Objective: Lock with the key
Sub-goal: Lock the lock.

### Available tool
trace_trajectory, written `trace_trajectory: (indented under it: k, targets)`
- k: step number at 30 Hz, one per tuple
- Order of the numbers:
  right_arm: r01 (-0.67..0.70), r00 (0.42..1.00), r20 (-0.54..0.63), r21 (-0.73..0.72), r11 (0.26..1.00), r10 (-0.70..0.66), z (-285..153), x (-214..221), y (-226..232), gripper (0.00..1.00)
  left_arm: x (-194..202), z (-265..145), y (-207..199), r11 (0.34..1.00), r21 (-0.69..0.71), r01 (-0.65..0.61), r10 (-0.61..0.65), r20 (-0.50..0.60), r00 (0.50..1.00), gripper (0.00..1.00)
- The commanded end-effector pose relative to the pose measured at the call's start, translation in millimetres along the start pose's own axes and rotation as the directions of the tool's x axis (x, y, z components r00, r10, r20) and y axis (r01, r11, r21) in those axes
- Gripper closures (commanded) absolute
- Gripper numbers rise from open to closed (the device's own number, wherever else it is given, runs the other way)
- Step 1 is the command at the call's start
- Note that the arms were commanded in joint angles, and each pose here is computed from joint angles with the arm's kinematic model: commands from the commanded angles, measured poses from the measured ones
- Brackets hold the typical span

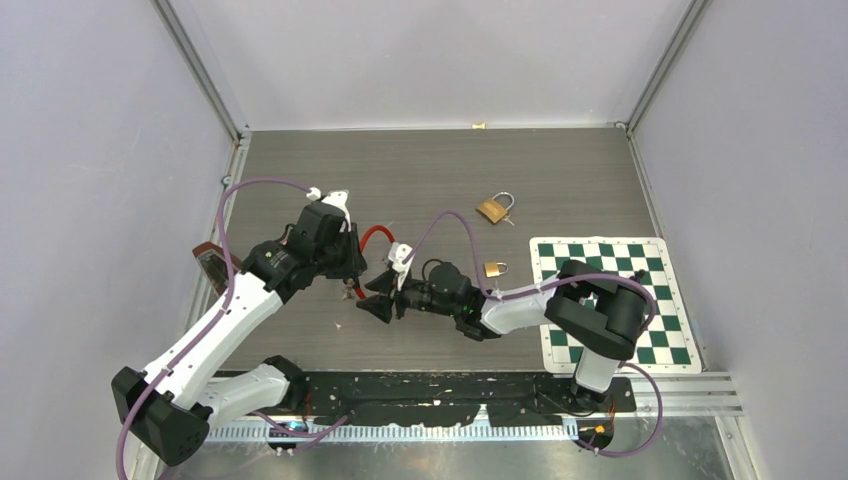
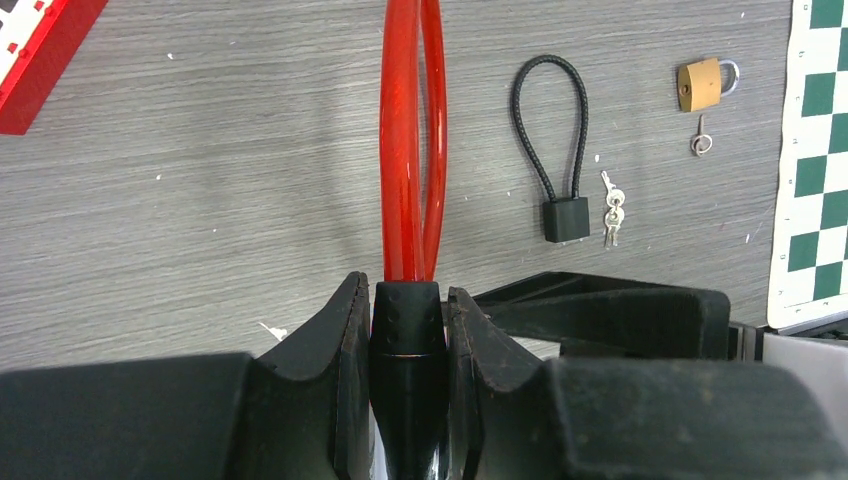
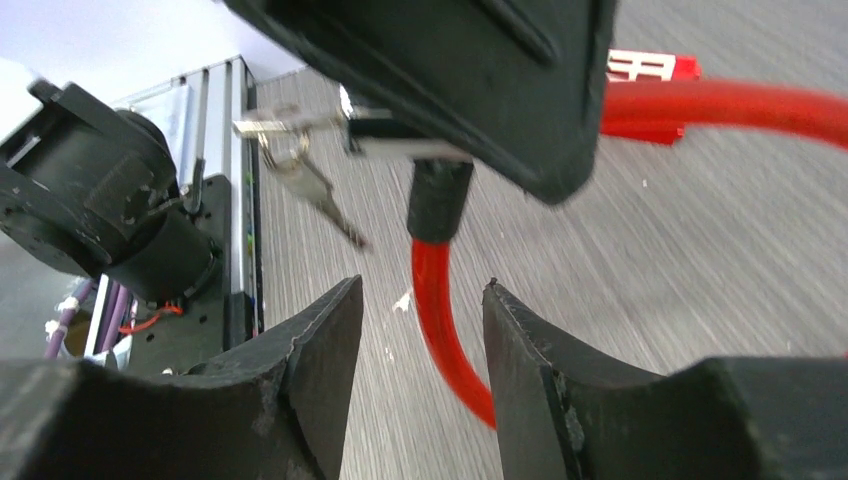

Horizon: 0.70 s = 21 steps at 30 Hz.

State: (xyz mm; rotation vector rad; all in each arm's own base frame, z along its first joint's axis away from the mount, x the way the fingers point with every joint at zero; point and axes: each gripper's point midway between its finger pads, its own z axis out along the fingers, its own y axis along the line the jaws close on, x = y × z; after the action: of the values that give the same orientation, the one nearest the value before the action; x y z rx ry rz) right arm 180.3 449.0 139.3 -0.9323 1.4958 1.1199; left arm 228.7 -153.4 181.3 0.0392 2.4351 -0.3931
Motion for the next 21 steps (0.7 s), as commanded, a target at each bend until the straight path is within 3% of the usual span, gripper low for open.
trace_trajectory:
  k: [1,5,9,11,14,17,21]
  targets:
    - [0.083,0.983,0.166,-0.042,0.996,-0.075,19.1,-46.7,13.6,0.46,-6.5,-1.5,-8.7,0.999,0.039,0.024,-0.025,0.024,0.999,1.00]
    - [0.084,0.984,0.160,-0.037,0.996,-0.077,26.4,-40.8,11.5,0.48,-6.3,-1.9,-9.9,0.999,0.045,0.029,-0.030,0.022,0.999,1.00]
    - [0.089,0.984,0.153,-0.007,0.996,-0.087,29.0,-37.5,5.3,0.66,-7.2,-4.4,-11.0,0.998,0.049,0.032,-0.033,0.024,0.999,1.00]
    - [0.094,0.985,0.147,0.004,0.996,-0.093,28.4,-34.4,2.7,0.70,-8.9,-6.5,-11.2,0.998,0.051,0.030,-0.032,0.030,0.999,1.00]
    - [0.101,0.985,0.138,0.014,0.995,-0.102,26.2,-30.1,0.5,0.67,-10.8,-8.0,-11.9,0.998,0.053,0.027,-0.029,0.035,0.999,1.00]
    - [0.111,0.985,0.130,0.015,0.994,-0.112,25.5,-28.1,0.2,0.56,-11.2,-7.8,-12.9,0.998,0.057,0.029,-0.031,0.035,0.999,1.00]
    - [0.147,0.984,0.096,0.007,0.989,-0.147,22.2,-17.4,-0.6,0.53,-12.7,-8.4,-13.2,0.998,0.057,0.027,-0.029,0.040,0.999,1.00]
